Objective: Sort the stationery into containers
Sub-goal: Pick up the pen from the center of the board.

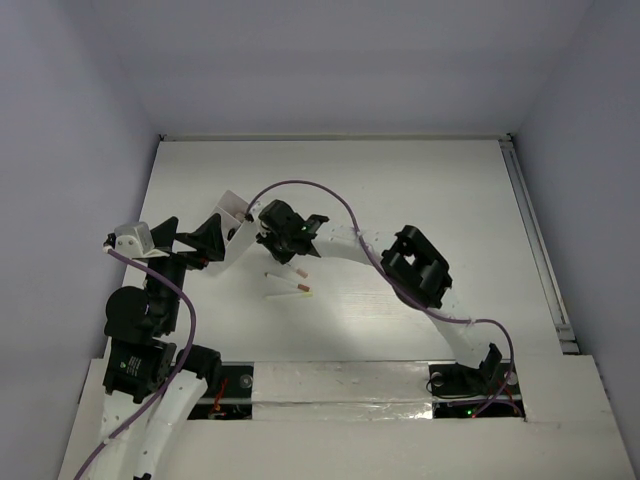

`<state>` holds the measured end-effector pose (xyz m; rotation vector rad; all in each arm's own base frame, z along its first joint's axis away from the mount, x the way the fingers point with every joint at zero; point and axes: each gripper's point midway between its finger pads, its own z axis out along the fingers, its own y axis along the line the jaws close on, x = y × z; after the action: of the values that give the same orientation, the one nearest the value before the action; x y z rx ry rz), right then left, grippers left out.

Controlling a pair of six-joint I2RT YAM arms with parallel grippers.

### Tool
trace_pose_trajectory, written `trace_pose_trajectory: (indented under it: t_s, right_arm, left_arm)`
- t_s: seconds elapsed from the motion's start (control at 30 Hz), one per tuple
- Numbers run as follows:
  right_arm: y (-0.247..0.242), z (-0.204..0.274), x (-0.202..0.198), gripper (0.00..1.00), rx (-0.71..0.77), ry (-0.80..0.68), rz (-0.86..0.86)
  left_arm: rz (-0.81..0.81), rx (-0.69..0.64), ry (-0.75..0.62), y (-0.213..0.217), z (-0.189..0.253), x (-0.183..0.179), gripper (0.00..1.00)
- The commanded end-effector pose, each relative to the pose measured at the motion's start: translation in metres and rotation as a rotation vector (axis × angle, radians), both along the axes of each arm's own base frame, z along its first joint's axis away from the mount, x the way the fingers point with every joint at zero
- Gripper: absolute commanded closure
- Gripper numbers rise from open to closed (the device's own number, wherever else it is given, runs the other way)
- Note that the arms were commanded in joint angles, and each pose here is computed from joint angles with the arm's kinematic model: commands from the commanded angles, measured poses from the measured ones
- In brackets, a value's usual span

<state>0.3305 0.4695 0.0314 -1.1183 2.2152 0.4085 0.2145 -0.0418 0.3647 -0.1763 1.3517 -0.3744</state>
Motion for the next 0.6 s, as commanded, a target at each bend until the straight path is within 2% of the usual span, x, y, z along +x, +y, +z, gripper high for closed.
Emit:
trace_pose_trajectory:
  t_s: [0.0, 0.03, 0.07, 0.1, 0.2, 0.33, 0.57]
  right_arm:
    - [0.003, -0.015, 0.001, 0.81, -0.021, 0.012, 0.013]
    - [0.002, -0.016, 0.002, 0.86, -0.028, 0.009, 0.012]
    - [0.002, -0.016, 0.003, 0.97, -0.032, 0.002, 0.009]
    - [0.000, -0.012, 0.007, 1.00, -0.034, -0.019, -0.002]
    - [-0.002, 0.000, 0.018, 1.00, -0.028, -0.087, -0.022]
    - [-0.002, 0.044, 0.030, 1.00, 0.063, -0.175, -0.037]
    - [0.026, 0.166, -0.005, 1.00, 0.452, -0.211, 0.102]
  left_arm:
    - [-0.018, -0.011, -0.042, -0.003, 0.009, -0.001, 0.01]
    - [-0.018, -0.013, -0.041, -0.003, 0.010, -0.001, 0.01]
    - [-0.018, -0.011, -0.040, -0.003, 0.009, -0.001, 0.01]
    - [-0.018, -0.012, -0.040, -0.003, 0.009, -0.001, 0.01]
    - [-0.020, -0.012, -0.039, -0.004, 0.009, -0.001, 0.01]
    - [-0.019, -0.010, -0.039, -0.004, 0.009, 0.000, 0.01]
    - [0.039, -0.030, -0.037, 0.008, 0.012, -0.002, 0.01]
